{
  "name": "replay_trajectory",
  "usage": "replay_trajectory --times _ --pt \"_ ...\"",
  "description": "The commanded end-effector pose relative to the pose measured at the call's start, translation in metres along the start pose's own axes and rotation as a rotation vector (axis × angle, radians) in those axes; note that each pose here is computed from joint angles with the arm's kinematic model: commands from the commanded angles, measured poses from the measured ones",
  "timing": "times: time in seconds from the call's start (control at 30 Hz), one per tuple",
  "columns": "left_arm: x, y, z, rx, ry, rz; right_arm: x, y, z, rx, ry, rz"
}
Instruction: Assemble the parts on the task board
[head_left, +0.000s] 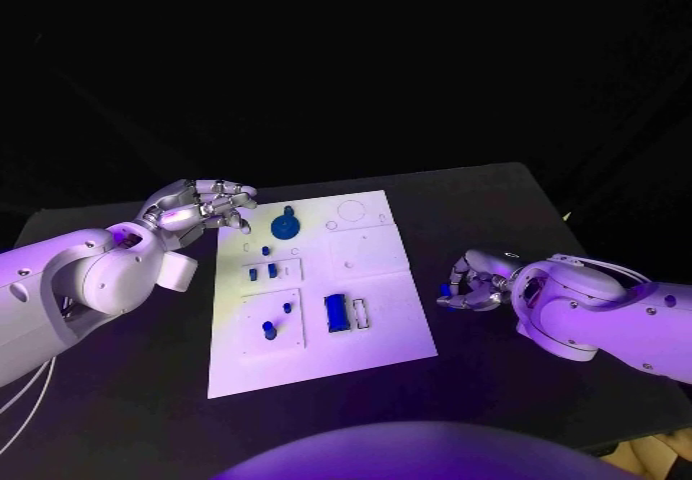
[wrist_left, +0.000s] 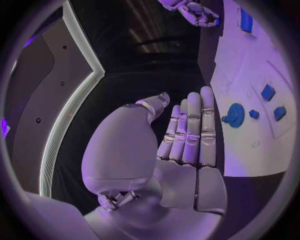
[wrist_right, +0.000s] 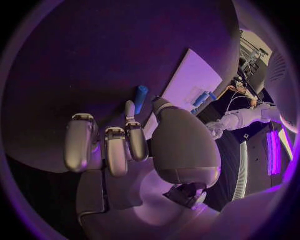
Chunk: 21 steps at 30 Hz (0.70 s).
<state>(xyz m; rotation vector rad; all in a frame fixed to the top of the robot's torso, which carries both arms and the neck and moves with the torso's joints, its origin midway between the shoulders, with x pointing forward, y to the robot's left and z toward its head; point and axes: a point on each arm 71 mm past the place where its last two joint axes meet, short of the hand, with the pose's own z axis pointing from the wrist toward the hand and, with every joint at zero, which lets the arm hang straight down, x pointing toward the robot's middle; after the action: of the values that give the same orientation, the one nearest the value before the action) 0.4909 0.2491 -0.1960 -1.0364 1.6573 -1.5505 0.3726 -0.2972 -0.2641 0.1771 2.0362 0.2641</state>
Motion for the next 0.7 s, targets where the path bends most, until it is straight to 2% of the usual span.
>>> replay_trajectory --times 0.03,0.7 --pt "0.0019 -0.0006 0.0003 0.007 0.013 -0.007 0.003 0.001 0.001 0.002 0.008 -0.027" --pt "0.0012 -0.0005 -0.0008 0.006 0.013 -0.008 0.019 0.006 0.007 0.001 0.042 -0.048"
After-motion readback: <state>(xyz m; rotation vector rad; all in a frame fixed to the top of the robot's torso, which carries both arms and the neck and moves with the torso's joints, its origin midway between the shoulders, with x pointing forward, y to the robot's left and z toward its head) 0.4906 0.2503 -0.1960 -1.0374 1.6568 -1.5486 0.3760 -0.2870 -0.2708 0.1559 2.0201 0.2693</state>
